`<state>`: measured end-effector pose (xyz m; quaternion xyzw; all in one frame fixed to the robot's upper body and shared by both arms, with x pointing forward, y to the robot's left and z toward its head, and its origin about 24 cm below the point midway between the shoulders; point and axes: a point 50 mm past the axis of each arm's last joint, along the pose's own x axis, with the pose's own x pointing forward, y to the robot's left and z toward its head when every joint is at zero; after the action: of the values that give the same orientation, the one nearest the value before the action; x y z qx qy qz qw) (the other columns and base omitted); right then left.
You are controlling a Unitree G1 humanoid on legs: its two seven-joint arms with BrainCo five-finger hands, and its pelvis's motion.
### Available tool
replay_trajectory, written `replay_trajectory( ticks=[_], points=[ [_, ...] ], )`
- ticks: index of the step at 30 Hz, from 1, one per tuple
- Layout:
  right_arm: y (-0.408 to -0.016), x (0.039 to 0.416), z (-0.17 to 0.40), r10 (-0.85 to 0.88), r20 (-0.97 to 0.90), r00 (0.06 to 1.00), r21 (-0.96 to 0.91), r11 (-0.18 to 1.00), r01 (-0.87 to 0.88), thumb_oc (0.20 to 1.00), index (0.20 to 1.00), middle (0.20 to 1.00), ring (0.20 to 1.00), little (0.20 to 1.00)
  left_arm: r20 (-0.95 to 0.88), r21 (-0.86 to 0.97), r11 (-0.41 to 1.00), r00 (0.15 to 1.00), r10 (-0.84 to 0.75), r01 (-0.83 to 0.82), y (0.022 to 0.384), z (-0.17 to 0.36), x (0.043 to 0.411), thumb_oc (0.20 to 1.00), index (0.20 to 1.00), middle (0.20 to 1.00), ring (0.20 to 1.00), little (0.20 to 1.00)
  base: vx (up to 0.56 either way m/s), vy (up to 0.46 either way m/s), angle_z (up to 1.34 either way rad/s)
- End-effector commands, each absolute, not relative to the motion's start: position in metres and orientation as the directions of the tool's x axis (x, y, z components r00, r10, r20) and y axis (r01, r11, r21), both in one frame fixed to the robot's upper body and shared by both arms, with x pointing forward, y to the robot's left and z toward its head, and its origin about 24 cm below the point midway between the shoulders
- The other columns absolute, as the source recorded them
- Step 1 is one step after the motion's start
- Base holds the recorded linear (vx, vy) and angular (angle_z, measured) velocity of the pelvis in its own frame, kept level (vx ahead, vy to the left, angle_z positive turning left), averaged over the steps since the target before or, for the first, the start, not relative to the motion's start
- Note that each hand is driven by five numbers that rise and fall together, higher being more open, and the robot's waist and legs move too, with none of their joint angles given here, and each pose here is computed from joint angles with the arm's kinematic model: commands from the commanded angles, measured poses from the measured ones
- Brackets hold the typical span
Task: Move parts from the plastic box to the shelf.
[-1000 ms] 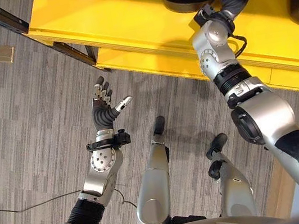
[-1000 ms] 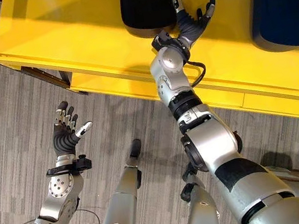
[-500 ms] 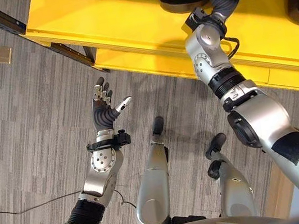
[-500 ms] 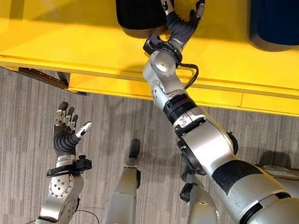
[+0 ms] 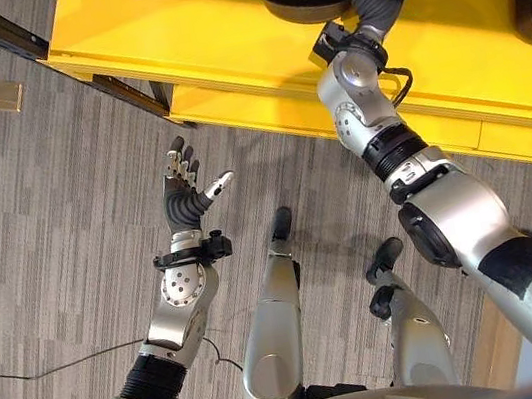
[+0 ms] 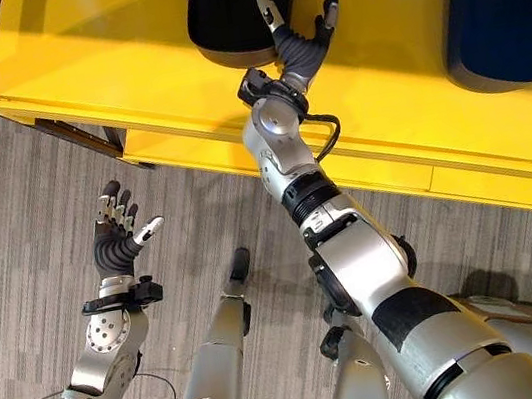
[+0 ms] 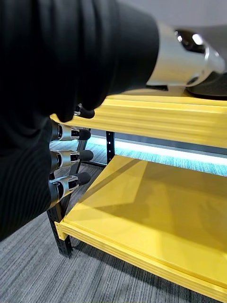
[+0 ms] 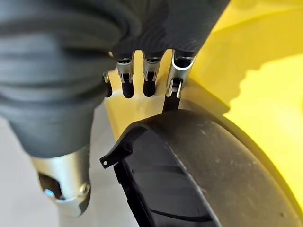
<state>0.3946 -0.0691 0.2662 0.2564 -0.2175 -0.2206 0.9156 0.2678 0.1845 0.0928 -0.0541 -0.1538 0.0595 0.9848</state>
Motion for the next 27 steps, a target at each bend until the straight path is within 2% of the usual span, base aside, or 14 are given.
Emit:
replay_trajectory(
  ticks=[1,12,16,20,21,26,27],
  points=[
    [-0.054,0.389,0.267,-0.451,0.323,0.832,0.557,0.801,0.218,1.000,1.000,1.000,1.000,1.000,0.437,-0.140,0.987,0.889,0.138,-0.085,0.190,0.122,0.263,1.000,1.000,1.000,1.000,1.000,0.00,0.000,0.00],
    [-0.054,0.388,0.269,-0.465,0.317,0.827,0.574,0.788,0.223,1.000,1.000,1.000,1.000,1.000,0.436,-0.143,0.985,0.887,0.150,-0.096,0.191,0.122,0.263,1.000,1.000,1.000,1.000,1.000,0.00,0.000,0.00],
    [-0.068,0.385,0.277,-0.527,0.336,0.781,0.606,0.756,0.249,1.000,1.000,1.000,1.000,1.000,0.435,-0.151,0.983,0.886,0.159,-0.103,0.190,0.122,0.263,1.000,1.000,1.000,1.000,1.000,0.00,0.000,0.00],
    [-0.084,0.376,0.291,-0.593,0.380,0.710,0.651,0.717,0.250,1.000,1.000,1.000,1.000,1.000,0.434,-0.152,0.982,0.886,0.165,-0.109,0.189,0.122,0.263,1.000,1.000,1.000,1.000,1.000,-0.07,0.023,0.01],
    [-0.093,0.369,0.300,-0.625,0.420,0.658,0.667,0.704,0.243,1.000,1.000,1.000,1.000,1.000,0.436,-0.150,0.982,0.884,0.167,-0.111,0.188,0.122,0.263,1.000,1.000,1.000,1.000,1.000,0.00,0.000,0.00],
    [-0.112,0.346,0.313,-0.693,0.493,0.527,0.701,0.675,0.232,1.000,1.000,1.000,1.000,1.000,0.429,-0.144,0.984,0.889,0.159,-0.106,0.184,0.121,0.263,1.000,1.000,1.000,1.000,1.000,0.00,0.000,0.00],
    [-0.118,0.335,0.318,-0.706,0.533,0.466,0.697,0.679,0.232,1.000,1.000,1.000,1.000,1.000,0.425,-0.133,0.986,0.893,0.146,-0.098,0.182,0.119,0.262,1.000,1.000,1.000,1.000,1.000,0.00,0.000,0.00]
  ],
)
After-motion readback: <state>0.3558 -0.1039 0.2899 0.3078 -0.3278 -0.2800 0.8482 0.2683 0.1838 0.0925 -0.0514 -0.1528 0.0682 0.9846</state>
